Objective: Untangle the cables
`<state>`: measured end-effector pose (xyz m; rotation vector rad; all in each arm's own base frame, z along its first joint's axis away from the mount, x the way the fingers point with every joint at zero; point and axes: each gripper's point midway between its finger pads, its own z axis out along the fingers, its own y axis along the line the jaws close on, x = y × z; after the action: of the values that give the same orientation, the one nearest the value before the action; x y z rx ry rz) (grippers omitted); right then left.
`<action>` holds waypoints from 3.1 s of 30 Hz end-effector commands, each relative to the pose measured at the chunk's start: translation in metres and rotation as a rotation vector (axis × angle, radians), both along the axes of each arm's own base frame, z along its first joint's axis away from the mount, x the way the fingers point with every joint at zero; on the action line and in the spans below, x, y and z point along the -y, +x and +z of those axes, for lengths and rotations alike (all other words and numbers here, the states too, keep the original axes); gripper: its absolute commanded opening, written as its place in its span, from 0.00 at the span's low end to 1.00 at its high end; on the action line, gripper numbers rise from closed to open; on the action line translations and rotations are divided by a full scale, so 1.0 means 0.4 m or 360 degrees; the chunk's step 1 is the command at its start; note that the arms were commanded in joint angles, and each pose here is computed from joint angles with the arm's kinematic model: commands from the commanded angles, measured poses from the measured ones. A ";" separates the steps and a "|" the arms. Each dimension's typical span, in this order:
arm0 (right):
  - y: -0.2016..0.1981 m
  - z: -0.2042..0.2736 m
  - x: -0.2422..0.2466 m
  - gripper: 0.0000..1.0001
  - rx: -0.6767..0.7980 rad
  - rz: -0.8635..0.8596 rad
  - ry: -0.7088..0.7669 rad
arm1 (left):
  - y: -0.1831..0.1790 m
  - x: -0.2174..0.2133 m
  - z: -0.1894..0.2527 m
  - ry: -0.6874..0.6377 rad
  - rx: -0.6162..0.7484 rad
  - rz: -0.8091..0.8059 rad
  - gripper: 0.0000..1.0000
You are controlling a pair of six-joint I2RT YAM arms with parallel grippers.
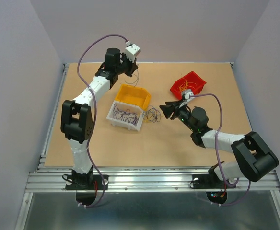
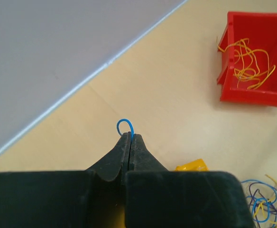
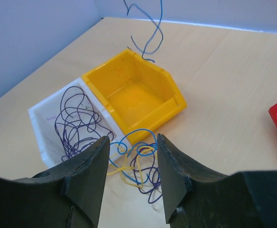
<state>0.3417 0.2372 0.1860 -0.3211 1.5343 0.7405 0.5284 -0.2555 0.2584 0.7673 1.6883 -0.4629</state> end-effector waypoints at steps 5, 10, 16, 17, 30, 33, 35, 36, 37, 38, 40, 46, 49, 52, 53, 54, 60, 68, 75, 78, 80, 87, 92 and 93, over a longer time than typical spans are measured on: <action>-0.002 0.056 0.029 0.50 0.0125 -0.0103 0.0083 | -0.038 -0.006 -0.007 -0.0121 0.0046 -0.0171 0.00; -0.003 0.055 0.027 0.50 0.0123 -0.0095 0.0084 | -0.075 -0.035 0.025 -0.0222 0.0158 -0.0152 0.00; -0.002 0.054 0.022 0.50 0.0118 -0.0082 0.0091 | -0.091 -0.044 0.153 -0.0261 0.0313 -0.0136 0.00; -0.001 0.052 0.020 0.50 0.0116 -0.0077 0.0089 | -0.097 -0.044 0.184 -0.0274 0.0338 -0.0141 0.00; -0.004 0.055 0.015 0.49 0.0123 -0.0058 0.0091 | -0.153 -0.045 0.288 -0.0344 0.0379 -0.0191 0.00; -0.004 0.053 0.014 0.49 0.0121 -0.0055 0.0090 | -0.169 -0.040 0.260 -0.0352 0.0339 -0.0222 0.00; -0.003 0.052 0.015 0.49 0.0118 -0.0057 0.0090 | -0.172 -0.041 0.246 -0.0355 0.0326 -0.0228 0.00; -0.004 0.054 0.015 0.49 0.0122 -0.0055 0.0093 | -0.175 -0.037 0.226 -0.0360 0.0303 -0.0238 0.00; -0.005 0.053 0.014 0.49 0.0121 -0.0053 0.0090 | -0.177 -0.034 0.216 -0.0364 0.0292 -0.0246 0.00; -0.003 0.054 0.015 0.49 0.0122 -0.0057 0.0093 | -0.178 -0.033 0.205 -0.0368 0.0279 -0.0252 0.00; -0.003 0.054 0.015 0.49 0.0122 -0.0057 0.0093 | -0.181 -0.026 0.166 -0.0379 0.0220 -0.0272 0.00; -0.002 0.056 0.017 0.49 0.0127 -0.0063 0.0091 | -0.171 -0.035 0.063 -0.0381 0.0110 -0.0160 0.00; -0.006 0.055 0.018 0.49 0.0125 -0.0062 0.0093 | -0.160 -0.040 -0.007 -0.0369 0.0037 -0.0107 0.00; -0.012 0.058 0.021 0.49 0.0130 -0.0060 0.0098 | -0.140 -0.054 -0.071 -0.0338 -0.0032 -0.0016 0.00; -0.014 0.062 0.023 0.49 0.0136 -0.0062 0.0102 | -0.137 -0.057 -0.085 -0.0331 -0.0047 0.0001 0.00; -0.015 0.064 0.024 0.49 0.0142 -0.0065 0.0103 | -0.135 -0.057 -0.100 -0.0320 -0.0066 0.0005 0.00; -0.020 0.062 0.040 0.49 0.0155 -0.0103 0.0090 | -0.146 -0.055 -0.158 -0.0257 -0.0155 -0.0022 0.00; -0.027 0.065 0.052 0.49 0.0180 -0.0124 0.0073 | -0.188 -0.060 -0.292 0.0078 -0.0411 -0.0181 0.00; -0.028 0.066 0.048 0.49 0.0178 -0.0109 0.0076 | -0.199 -0.099 -0.348 0.0307 -0.0416 -0.0144 0.11; -0.029 0.054 0.029 0.50 0.0153 -0.0047 0.0061 | -0.190 -0.106 -0.336 0.0323 -0.0381 -0.0108 0.19; -0.024 0.055 -0.013 0.50 0.0128 0.0077 0.0007 | -0.187 -0.113 -0.321 0.0326 -0.0337 -0.0081 0.25; 0.004 -0.060 -0.093 0.58 -0.0142 0.0312 -0.0179 | -0.228 -0.116 -0.222 0.0279 -0.0132 -0.0116 0.59; 0.037 -0.121 -0.098 0.63 -0.0286 0.0278 -0.0279 | -0.263 -0.108 -0.172 0.0224 -0.0009 -0.0137 0.79; 0.046 -0.131 -0.098 0.63 -0.0304 0.0261 -0.0289 | -0.269 -0.107 -0.168 0.0221 0.0011 -0.0145 0.82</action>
<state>0.3497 0.2675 0.1309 -0.4956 1.7592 0.7896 0.4229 -0.2044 0.1514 0.9426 1.8580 -0.4162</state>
